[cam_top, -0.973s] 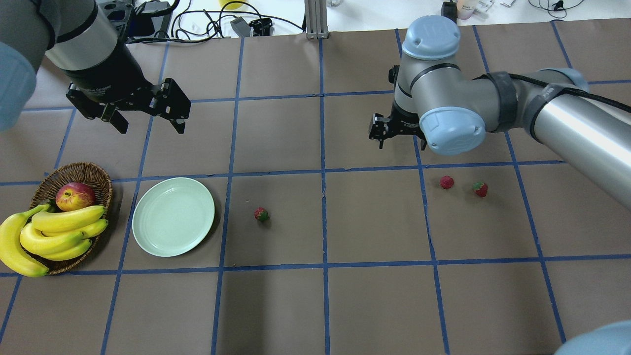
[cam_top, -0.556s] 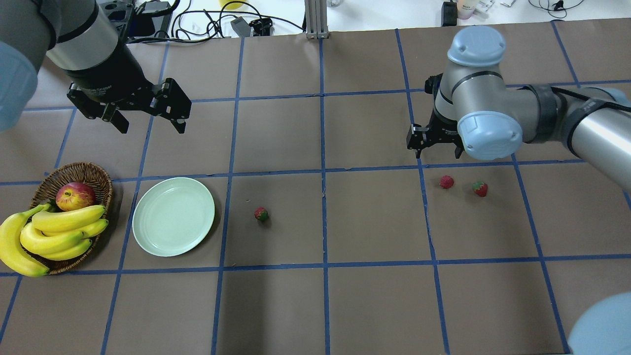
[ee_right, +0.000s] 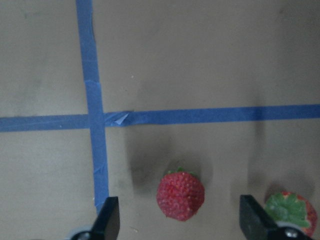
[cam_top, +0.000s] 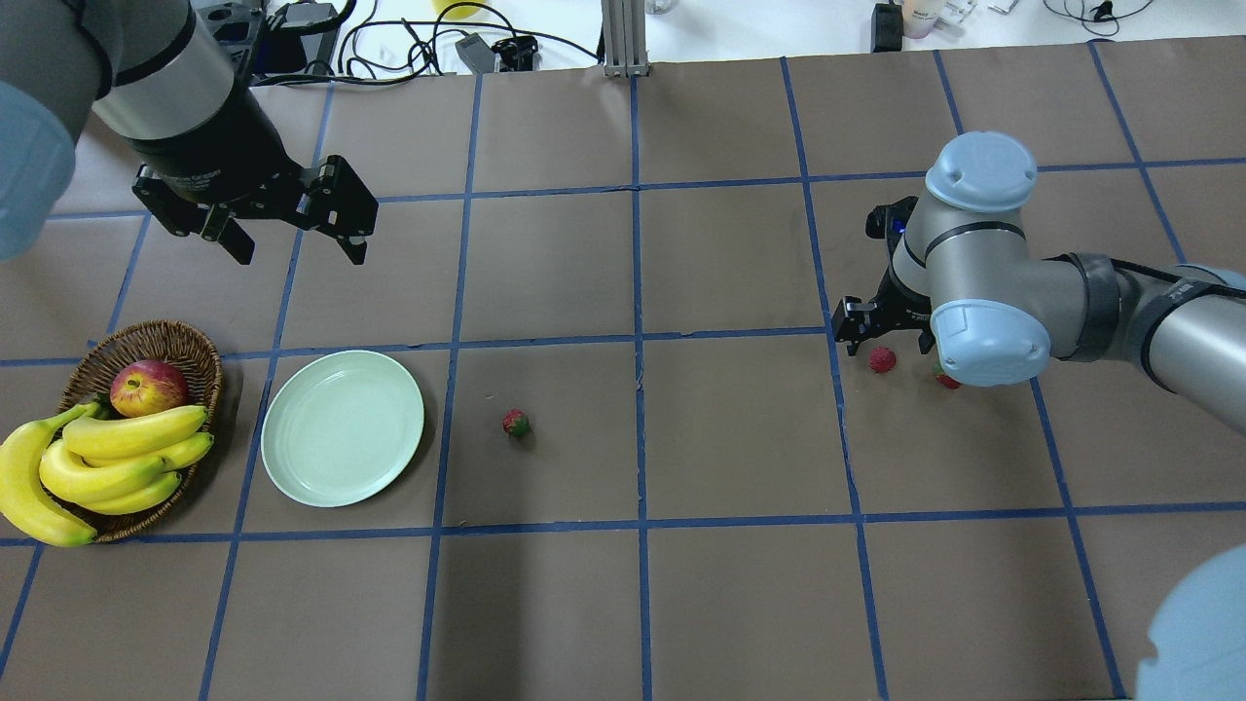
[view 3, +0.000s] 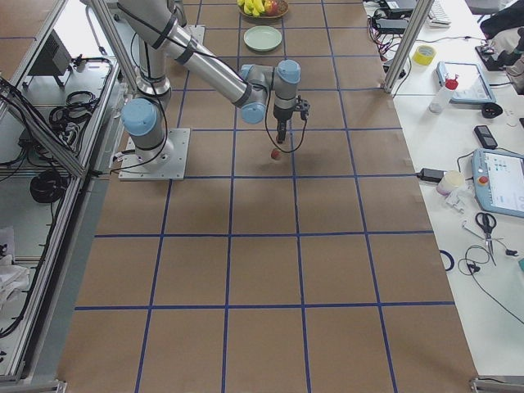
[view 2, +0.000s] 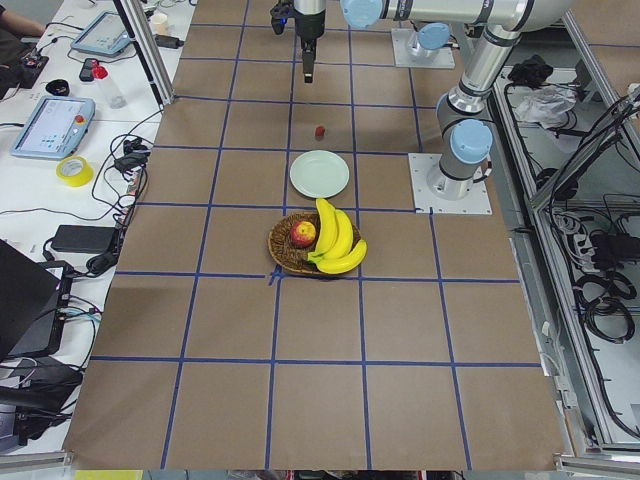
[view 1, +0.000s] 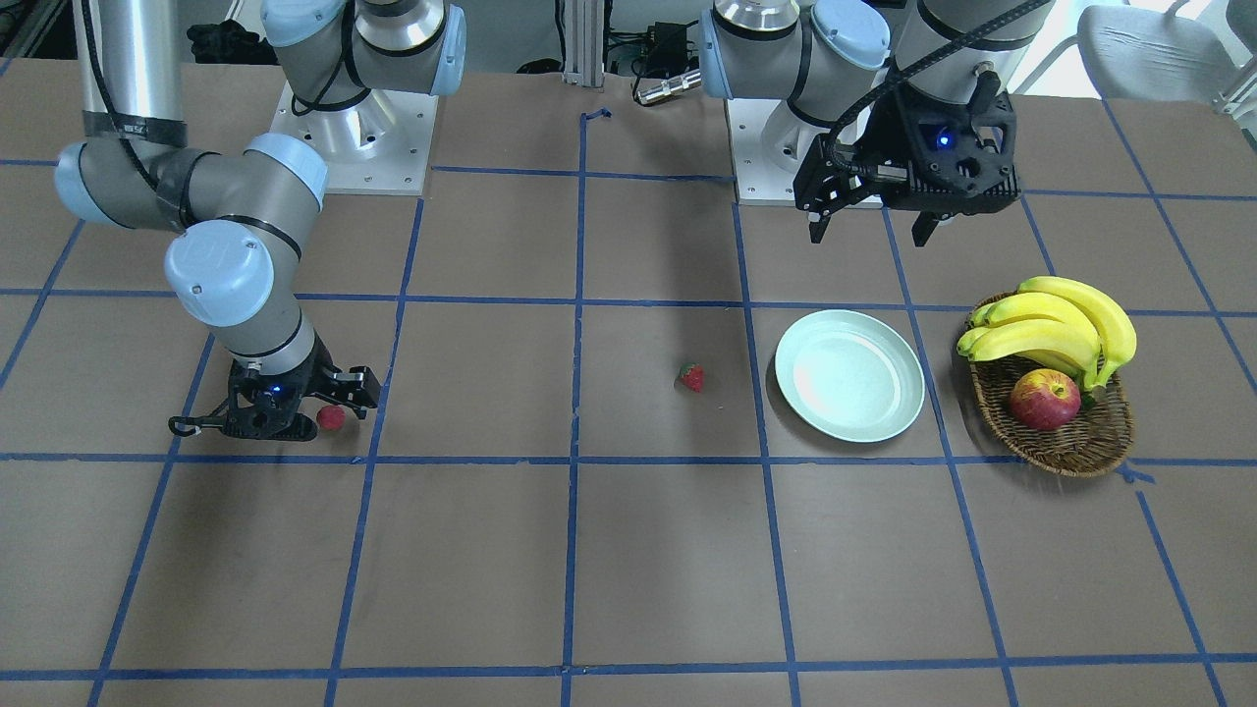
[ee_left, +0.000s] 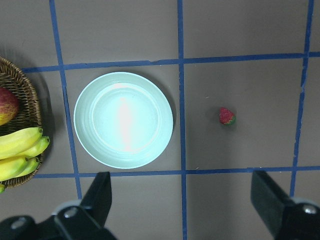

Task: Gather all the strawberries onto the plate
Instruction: 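Move the right gripper to the two far strawberries and grasp one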

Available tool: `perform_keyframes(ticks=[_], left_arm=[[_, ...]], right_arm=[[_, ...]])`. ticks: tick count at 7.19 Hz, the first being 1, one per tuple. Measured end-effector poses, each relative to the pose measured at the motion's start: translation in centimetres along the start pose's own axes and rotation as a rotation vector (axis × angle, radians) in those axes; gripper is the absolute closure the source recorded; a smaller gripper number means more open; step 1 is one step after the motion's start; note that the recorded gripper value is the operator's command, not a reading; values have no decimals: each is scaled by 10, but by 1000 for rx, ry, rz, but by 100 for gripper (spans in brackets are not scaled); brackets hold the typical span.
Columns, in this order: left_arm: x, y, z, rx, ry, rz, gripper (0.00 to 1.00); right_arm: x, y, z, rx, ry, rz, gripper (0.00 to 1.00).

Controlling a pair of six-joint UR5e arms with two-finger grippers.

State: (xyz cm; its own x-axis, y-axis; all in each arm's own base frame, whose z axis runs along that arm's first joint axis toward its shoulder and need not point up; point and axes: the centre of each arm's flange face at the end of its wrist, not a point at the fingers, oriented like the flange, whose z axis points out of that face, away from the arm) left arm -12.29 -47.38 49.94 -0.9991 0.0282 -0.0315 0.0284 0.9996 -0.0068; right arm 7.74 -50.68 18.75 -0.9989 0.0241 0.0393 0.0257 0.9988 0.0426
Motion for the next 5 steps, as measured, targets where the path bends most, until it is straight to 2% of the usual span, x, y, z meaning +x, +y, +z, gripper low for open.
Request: perform_keyframes(ticks=[1, 2, 3, 5], left_arm=[[0, 0, 0, 0, 0, 0, 0], [0, 0, 0, 0, 0, 0, 0], [0, 0, 0, -1, 0, 0, 0], [0, 0, 0, 0, -1, 0, 0]], right_arm=[[-1, 3, 5, -9, -6, 2, 59], [-2, 3, 8, -12, -15, 3, 86], [-2, 3, 8, -10, -23, 5, 100], [-3, 0, 4, -1, -30, 5, 100]])
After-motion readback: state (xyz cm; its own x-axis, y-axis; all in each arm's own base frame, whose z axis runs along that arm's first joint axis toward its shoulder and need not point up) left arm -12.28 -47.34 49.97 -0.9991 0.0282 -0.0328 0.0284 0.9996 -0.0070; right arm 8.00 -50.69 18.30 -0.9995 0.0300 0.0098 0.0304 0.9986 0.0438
